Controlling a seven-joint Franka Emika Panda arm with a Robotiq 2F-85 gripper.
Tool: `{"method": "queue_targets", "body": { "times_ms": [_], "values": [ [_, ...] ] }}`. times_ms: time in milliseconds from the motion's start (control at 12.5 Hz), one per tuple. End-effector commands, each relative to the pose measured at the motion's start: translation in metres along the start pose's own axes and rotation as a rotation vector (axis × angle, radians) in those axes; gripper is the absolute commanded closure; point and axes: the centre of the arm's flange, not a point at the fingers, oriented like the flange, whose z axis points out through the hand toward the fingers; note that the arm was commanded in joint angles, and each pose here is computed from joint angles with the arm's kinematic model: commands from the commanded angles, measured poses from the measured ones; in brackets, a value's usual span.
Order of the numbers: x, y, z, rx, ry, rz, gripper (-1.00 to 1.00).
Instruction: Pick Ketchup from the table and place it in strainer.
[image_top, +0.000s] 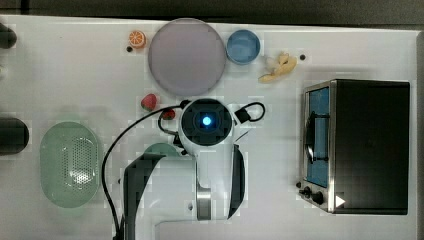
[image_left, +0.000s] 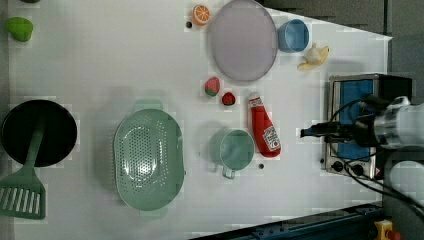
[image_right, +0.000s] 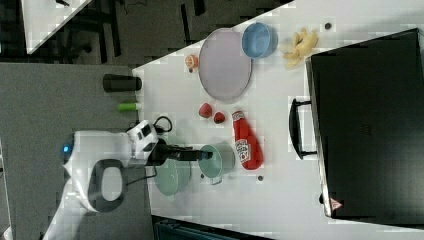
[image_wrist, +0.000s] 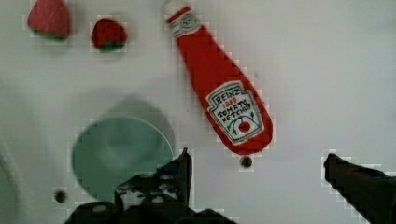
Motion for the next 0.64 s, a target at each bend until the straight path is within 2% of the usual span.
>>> {"method": "queue_targets", "body": {
  "times_ms": [80, 240, 640],
  "values": [
    [0.007, -0.001, 0.017, 0.009, 0.086, -0.319, -1.0],
    [0.009, 0.0, 0.053, 0.014, 0.09, -0.357, -1.0],
    [0.018, -0.002, 0.123, 0.035, 0.032, -0.343, -1.0]
  ]
}}
